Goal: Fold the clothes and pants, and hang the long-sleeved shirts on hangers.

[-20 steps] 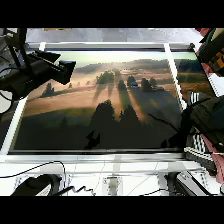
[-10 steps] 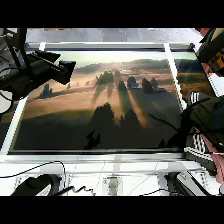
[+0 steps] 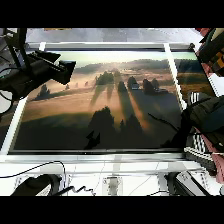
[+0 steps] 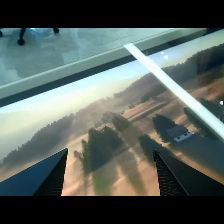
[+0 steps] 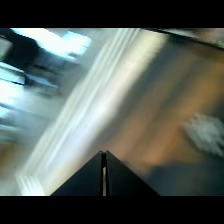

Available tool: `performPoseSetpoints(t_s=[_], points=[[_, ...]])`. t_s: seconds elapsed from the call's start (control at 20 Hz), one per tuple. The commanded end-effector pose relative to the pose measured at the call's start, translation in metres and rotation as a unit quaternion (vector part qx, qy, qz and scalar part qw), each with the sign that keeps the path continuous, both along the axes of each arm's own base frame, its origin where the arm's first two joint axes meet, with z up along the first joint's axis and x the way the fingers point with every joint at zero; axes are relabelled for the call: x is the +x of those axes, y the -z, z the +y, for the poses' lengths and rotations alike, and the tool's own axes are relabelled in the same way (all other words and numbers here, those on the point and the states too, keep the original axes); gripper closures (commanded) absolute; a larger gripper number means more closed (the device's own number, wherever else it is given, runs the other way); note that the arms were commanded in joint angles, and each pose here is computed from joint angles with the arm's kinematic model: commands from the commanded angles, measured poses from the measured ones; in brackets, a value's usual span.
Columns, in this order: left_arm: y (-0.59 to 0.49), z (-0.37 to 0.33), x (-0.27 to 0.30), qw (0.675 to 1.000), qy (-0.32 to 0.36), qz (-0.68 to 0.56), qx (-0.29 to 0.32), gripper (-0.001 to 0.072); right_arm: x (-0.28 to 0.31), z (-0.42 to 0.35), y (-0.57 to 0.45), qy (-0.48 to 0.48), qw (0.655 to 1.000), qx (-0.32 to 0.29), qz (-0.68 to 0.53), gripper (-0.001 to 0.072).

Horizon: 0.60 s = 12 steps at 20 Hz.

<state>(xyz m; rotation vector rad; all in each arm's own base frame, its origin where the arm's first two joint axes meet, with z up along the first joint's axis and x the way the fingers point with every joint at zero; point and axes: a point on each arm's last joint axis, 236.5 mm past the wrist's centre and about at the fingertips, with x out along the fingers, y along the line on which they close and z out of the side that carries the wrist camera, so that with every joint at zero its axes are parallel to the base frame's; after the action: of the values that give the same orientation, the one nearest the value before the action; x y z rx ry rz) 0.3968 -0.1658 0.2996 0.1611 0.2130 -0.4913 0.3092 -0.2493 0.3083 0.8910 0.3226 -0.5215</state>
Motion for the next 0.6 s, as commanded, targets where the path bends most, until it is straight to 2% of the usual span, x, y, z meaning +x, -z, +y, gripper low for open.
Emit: performPoseSetpoints(t_s=[0.0, 0.15, 0.25, 0.4, 0.55], points=[[0.000, 0.000, 0.000, 1.000, -0.001, 0.000, 0.000, 0.0107, -0.088, -0.025, 0.109, 0.034, 0.954, 0.010, 0.299, 0.0668], [0.000, 0.000, 0.000, 1.000, -0.001, 0.000, 0.000, 0.0107, -0.158, -0.003, 0.177, -0.004, 0.872, 0.098, 0.480, 0.0669], [0.000, 0.000, 0.000, 1.000, -0.001, 0.000, 0.000, 0.0107, -0.172, 0.015, 0.203, -0.030, 0.845, 0.141, 0.516, 0.0669], [0.000, 0.000, 0.000, 1.000, -0.001, 0.000, 0.000, 0.0107, -0.161, 0.012, 0.199, -0.034, 0.858, 0.131, 0.496, 0.0669], [0.000, 0.000, 0.000, 1.000, -0.001, 0.000, 0.000, 0.0107, -0.131, -0.010, 0.149, -0.015, 0.903, 0.059, 0.426, 0.0669]])
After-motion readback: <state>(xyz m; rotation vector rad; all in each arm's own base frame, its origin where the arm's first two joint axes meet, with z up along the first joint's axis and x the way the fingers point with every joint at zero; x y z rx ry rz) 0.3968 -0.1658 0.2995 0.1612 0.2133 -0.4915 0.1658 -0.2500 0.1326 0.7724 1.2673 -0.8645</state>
